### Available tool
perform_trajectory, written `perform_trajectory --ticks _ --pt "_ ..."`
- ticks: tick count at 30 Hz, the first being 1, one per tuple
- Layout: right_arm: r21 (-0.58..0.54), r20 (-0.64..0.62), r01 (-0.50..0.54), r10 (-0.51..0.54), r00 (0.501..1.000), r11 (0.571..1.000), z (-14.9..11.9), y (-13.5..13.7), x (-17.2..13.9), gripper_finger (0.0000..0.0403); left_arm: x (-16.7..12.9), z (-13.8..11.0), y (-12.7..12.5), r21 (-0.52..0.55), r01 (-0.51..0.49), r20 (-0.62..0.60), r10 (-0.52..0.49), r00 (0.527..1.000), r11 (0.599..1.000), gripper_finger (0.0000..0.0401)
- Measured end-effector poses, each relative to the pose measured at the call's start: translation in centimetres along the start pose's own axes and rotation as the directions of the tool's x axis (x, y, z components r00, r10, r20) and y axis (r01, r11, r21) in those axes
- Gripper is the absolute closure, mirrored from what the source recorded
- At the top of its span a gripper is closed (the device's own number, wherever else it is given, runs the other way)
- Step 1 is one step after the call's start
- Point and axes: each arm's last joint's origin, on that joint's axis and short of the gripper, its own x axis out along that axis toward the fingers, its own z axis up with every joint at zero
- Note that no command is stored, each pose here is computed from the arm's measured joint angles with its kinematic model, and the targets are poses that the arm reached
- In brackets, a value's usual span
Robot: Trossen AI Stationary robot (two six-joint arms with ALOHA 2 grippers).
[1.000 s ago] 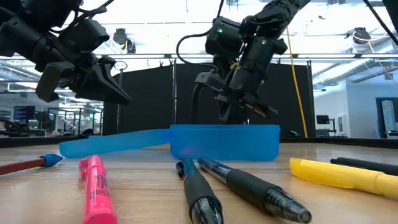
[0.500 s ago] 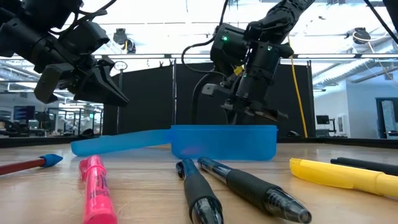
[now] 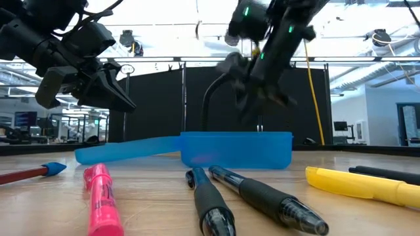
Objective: Pick & place school supplies into a supply box
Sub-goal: Put the brown pencil into the blue supply box
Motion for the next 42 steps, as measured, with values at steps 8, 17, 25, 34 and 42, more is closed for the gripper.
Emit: perform_trajectory --ticks 8,17,25,34,42 --pt "-0.491 0.295 0.043 0.12 0.948 0.87 -2.4 3.0 -6.7 0.0343 0.0 0.0 0.1 -0.021 -0.041 -0.008 0.04 0.999 0.999 0.0364" --pt "-0.725 0.291 -0.131 0.473 0.831 0.676 -5.2 1.9 -8.8 0.0399 -0.3 2.2 0.9 -0.03 -0.163 0.189 0.165 0.968 0.986 0.0364" --pt "-0.744 0.309 -0.194 0.586 0.749 0.639 -8.2 -4.2 -8.5 0.0401 -0.4 2.5 1.0 0.028 -0.183 0.22 0.172 0.96 0.983 0.0364" --pt "-0.712 0.429 -0.184 0.628 0.649 0.677 -8.1 -9.6 -9.7 0.0402 -0.4 2.6 1.1 -0.177 -0.186 0.213 0.222 0.952 0.967 0.0364" --pt "-0.716 0.397 -0.216 0.642 0.657 0.664 -8.3 -13.6 -7.9 0.0402 -0.4 2.5 1.0 -0.31 -0.139 0.208 0.21 0.955 0.94 0.0364"
